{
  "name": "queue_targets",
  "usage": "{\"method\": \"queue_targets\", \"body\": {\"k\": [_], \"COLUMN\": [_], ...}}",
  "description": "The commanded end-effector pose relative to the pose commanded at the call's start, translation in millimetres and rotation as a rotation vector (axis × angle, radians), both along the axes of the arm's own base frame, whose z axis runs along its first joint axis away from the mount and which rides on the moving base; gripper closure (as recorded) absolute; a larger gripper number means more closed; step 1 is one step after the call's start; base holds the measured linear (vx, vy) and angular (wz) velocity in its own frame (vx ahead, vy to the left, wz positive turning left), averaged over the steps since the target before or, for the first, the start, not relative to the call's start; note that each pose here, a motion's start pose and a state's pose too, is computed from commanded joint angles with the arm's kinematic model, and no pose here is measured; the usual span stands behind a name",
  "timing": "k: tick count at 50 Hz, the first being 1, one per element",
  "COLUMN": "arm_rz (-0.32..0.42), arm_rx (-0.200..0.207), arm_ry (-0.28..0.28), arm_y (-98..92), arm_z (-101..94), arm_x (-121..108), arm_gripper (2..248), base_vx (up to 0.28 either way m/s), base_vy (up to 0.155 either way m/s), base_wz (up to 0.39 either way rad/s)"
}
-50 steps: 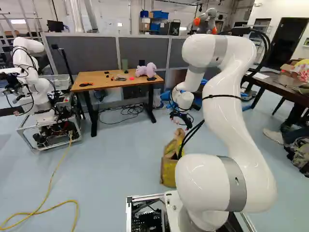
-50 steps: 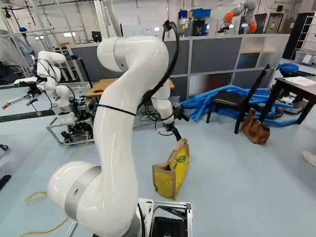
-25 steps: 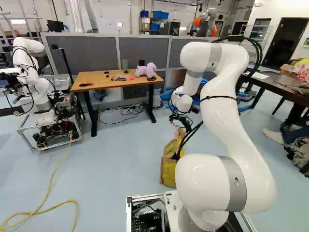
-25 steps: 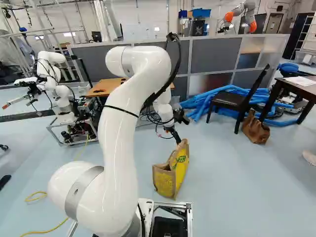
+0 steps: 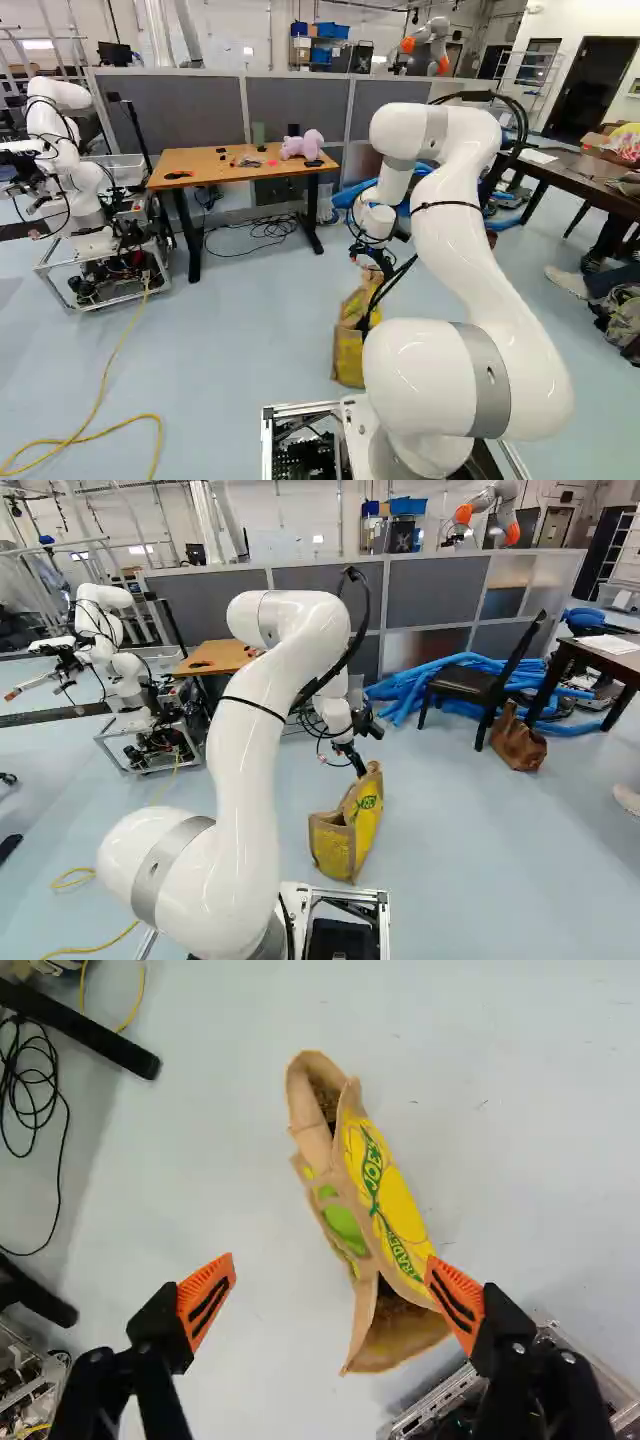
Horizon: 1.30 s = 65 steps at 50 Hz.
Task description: Pick up the bag on the ground and place it on the table
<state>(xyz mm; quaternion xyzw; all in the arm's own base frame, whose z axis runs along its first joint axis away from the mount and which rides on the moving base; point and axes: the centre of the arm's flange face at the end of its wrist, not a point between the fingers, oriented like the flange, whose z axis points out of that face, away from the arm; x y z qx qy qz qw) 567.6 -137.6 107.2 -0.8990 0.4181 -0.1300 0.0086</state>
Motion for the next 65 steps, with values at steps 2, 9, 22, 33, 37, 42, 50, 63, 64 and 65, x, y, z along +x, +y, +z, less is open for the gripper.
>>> {"method": "queue_targets", "body": {"k": [2, 9, 22, 33, 37, 42, 50, 63, 64, 65], "arm_rz": [0.0, 0.0, 0.0, 0.0, 0.0, 0.0, 0.0, 0.0, 0.0, 0.0], "arm_rx": [0.001, 0.002, 0.006, 0.008, 0.009, 0.01, 0.012, 0.014, 0.014, 0.014], "arm_ry": [0.002, 0.01, 0.023, 0.034, 0.038, 0.042, 0.049, 0.059, 0.059, 0.06], "arm_y": [-0.1, -0.5, -1.1, -1.5, -1.7, -1.9, -2.2, -2.6, -2.7, -2.7], "arm_z": [-2.9, -13.3, -32.6, -49.0, -54.9, -62.4, -74.4, -94.0, -95.5, -97.0], "arm_x": [0, 2, 5, 7, 7, 8, 9, 11, 11, 11], "arm_gripper": [3, 3, 3, 3, 3, 3, 3, 3, 3, 3], "base_vx": [0.0, 0.0, 0.0, 0.0, 0.0, 0.0, 0.0, 0.0, 0.0, 0.0], "base_vy": [0.0, 0.0, 0.0, 0.0, 0.0, 0.0, 0.0, 0.0, 0.0, 0.0], "base_wz": [0.0, 0.0, 0.0, 0.0, 0.0, 0.0, 0.0, 0.0, 0.0, 0.0]}}
